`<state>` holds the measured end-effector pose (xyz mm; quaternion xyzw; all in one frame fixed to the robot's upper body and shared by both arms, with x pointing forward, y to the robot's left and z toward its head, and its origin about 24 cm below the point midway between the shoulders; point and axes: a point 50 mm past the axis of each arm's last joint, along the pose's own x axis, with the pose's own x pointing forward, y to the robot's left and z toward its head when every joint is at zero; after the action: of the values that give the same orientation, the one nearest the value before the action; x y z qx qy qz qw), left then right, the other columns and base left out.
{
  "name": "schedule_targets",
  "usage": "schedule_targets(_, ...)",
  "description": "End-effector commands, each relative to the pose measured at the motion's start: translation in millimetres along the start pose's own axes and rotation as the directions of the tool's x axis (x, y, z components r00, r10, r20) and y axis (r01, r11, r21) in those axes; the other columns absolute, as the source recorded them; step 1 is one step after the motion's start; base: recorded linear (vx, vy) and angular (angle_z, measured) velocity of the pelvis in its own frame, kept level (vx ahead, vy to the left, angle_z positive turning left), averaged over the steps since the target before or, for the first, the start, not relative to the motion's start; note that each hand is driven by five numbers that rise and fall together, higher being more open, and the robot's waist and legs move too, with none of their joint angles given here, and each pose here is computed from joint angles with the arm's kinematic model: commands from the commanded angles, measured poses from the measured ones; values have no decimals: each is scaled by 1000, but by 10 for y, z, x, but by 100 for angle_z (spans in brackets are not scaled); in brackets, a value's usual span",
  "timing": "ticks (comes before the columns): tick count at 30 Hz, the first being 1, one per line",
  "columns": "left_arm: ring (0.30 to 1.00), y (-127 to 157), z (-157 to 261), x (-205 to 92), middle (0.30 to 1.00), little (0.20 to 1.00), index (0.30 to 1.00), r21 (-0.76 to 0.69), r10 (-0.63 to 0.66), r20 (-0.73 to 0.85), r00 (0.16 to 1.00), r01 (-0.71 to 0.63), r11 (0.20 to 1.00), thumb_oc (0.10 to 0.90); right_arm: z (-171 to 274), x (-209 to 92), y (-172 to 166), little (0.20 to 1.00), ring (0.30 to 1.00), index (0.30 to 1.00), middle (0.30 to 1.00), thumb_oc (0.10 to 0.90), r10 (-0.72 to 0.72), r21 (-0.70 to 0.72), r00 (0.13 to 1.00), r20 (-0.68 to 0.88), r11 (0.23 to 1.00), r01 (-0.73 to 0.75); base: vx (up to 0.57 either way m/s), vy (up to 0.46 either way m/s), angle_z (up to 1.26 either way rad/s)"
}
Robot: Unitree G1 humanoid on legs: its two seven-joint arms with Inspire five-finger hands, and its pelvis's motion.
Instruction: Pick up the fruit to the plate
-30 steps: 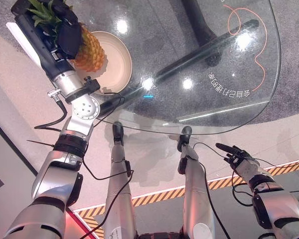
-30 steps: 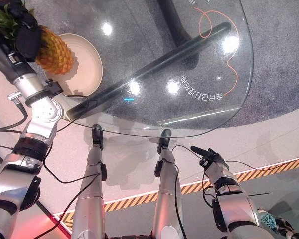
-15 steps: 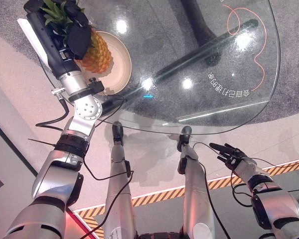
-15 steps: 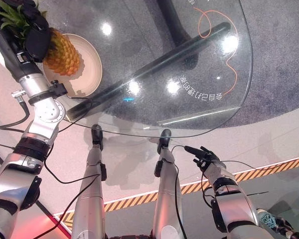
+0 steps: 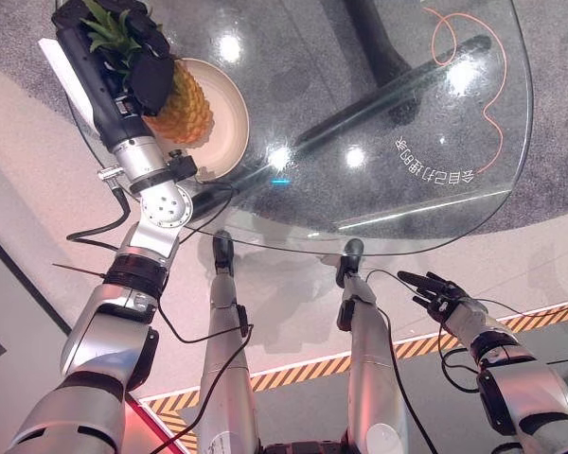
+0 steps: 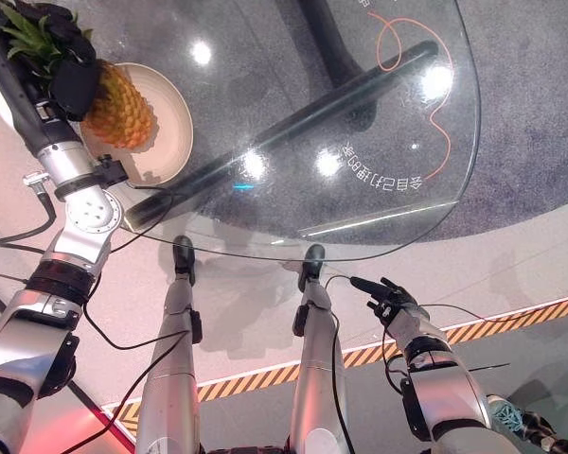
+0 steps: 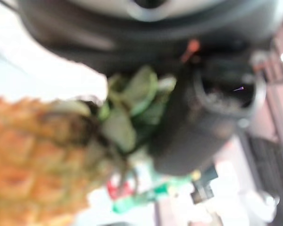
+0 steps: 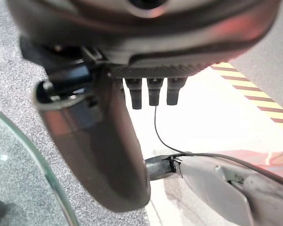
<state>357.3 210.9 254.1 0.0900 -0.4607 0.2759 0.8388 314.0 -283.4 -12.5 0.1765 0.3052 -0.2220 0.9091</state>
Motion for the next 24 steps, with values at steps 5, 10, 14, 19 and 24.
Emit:
schedule_targets(5, 300, -20, 540, 509, 300, 200, 300, -150, 80, 238, 968, -44, 988, 100, -104, -5, -214, 900, 900, 900, 900, 800, -90, -62, 995, -34, 994, 87, 0, 0, 0)
schedule_targets(10, 300, -22, 506, 502, 300, 200, 300, -144, 64, 225, 972, -32, 989, 100, -91, -3, -195, 900, 900, 900, 900, 800, -91, -64, 995, -27, 994, 89, 0, 0, 0)
schedule_targets(14, 300, -15, 498, 509, 300, 200, 300, -143, 58, 221, 973, -26, 989, 100, -70, -4, -202, 900, 900, 900, 900, 800, -91, -63, 996, -23, 994, 90, 0, 0, 0)
schedule_targets(19, 300, -19, 496, 519, 300, 200, 300, -143, 50, 214, 976, -20, 990, 100, -58, -5, -194, 900, 900, 900, 900, 800, -94, -64, 995, -19, 994, 92, 0, 0, 0)
schedule_targets(24, 380, -13, 473, 501, 380, 293, 380, -141, 47, 206, 977, -18, 990, 193, -69, -5, -204, 900, 900, 900, 900, 800, -97, -67, 995, -17, 993, 96, 0, 0, 0)
